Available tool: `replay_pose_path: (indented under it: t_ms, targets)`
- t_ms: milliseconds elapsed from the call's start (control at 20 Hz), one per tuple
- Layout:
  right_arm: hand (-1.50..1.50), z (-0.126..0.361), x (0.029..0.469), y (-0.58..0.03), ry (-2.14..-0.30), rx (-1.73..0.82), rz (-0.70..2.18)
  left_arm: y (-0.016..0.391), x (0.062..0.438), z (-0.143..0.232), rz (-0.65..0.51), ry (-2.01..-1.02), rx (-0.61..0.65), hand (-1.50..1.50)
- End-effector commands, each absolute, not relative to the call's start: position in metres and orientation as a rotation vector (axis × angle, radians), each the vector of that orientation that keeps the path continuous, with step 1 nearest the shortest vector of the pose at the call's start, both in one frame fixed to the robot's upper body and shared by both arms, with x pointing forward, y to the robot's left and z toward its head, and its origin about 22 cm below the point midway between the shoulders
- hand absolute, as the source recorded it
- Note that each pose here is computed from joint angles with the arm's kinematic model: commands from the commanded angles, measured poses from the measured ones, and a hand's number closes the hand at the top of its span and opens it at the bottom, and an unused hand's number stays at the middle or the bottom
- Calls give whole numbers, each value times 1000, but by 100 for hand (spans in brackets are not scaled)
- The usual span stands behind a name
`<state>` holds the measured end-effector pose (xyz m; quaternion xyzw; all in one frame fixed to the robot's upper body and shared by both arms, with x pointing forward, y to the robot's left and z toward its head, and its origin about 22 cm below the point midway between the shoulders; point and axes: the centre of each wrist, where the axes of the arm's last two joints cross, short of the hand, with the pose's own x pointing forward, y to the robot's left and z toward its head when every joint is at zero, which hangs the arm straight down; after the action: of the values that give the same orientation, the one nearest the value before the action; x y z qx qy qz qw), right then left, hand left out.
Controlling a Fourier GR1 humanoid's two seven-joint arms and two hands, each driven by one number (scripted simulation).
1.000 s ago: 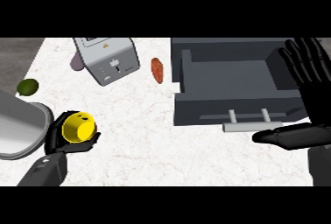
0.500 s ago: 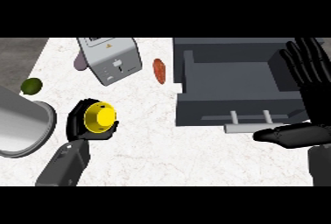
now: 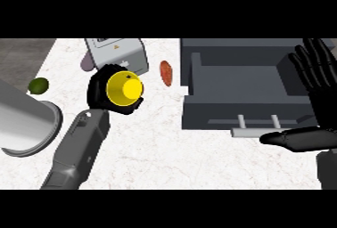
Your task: Pick up the cup, place it into the drawer and close the drawer
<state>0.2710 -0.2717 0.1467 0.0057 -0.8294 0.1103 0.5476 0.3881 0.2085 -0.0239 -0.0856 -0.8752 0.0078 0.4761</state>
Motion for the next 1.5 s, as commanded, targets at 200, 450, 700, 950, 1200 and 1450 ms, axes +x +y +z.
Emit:
replay_pose_path:
  t_ms: [200,450,700,950,1200,1450]
  targets:
    - [-150,137,278,-279,-1967,12,242,129,419,82,-131,-2165,-306,150]
    - [-150,137,275,-281,-1976,-20,258,88,430,141,-126,-2147,-244,150]
    - [-150,155,278,-294,-2002,12,273,59,440,184,-169,-2078,-190,150]
    - [-150,145,282,-259,-2006,42,263,37,446,180,-208,-1944,-68,150]
    - [-150,160,292,-268,-2027,64,271,31,449,170,-276,-1862,4,150]
    - [-150,156,293,-262,-2039,92,325,40,448,136,-417,-1742,12,150]
